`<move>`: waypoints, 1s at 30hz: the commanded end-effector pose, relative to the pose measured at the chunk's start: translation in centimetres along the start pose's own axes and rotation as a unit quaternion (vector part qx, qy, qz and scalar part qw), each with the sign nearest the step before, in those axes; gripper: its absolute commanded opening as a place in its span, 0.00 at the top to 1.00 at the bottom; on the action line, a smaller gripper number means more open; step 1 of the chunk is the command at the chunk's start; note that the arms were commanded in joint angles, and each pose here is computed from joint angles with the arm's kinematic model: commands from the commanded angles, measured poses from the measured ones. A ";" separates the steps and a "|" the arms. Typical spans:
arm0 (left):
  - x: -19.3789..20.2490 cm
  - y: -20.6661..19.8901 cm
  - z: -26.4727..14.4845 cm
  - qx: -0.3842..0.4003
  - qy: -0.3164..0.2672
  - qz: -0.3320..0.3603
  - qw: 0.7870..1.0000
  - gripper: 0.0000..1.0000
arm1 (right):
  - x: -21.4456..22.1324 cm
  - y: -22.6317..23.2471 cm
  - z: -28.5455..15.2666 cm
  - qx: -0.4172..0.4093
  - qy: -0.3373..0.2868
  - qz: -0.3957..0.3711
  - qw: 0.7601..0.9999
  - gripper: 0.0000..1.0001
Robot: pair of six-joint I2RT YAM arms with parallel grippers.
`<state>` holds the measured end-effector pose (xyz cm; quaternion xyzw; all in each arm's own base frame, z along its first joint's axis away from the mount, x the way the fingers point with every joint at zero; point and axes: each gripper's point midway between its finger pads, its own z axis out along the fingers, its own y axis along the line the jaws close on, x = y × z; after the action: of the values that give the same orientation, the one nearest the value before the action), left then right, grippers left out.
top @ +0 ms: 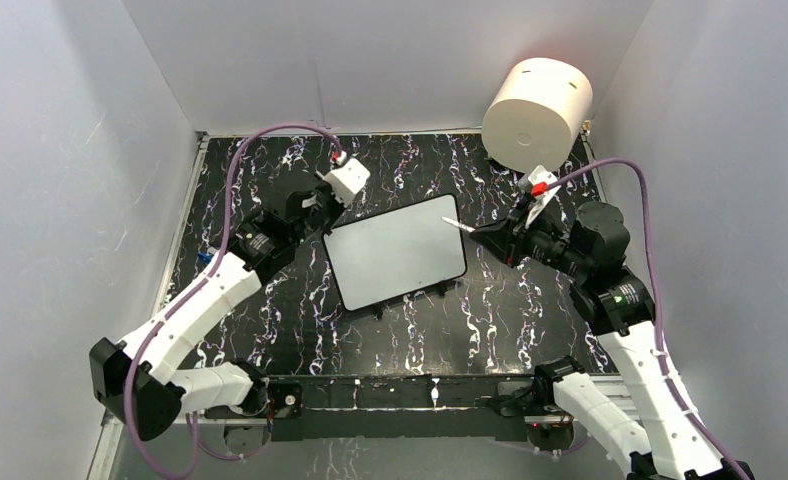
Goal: Write a sentence on the whiteboard
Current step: Place the pen cap at the center of the board.
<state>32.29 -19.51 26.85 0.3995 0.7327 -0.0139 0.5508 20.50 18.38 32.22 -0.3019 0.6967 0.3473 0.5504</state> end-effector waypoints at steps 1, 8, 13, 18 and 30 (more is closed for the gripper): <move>0.9 4.6 -0.2 -0.088 0.023 -0.095 0.991 1.00 | -0.4 -1.5 -0.2 0.043 -0.015 -0.020 0.999 1.00; 7.6 7.0 1.6 -0.116 0.117 -0.213 0.963 1.00 | 0.4 -2.0 -0.3 0.056 -0.012 -0.018 0.998 1.00; 12.5 6.6 2.9 -0.111 0.178 -0.276 0.938 1.00 | 0.4 -2.3 -0.4 0.064 -0.015 -0.021 0.998 1.00; 15.5 6.4 4.1 -0.105 0.213 -0.325 0.915 1.00 | 0.6 -2.4 -0.4 0.068 -0.013 -0.020 0.997 1.00; 22.5 3.6 6.9 -0.055 0.313 -0.370 0.873 1.00 | 1.3 -2.7 -0.1 0.071 -0.007 -0.018 0.997 1.00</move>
<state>38.33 -7.43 8.19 0.0565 0.9528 -0.0437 0.2952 21.96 16.71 29.31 -0.2696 0.7280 0.2950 0.5571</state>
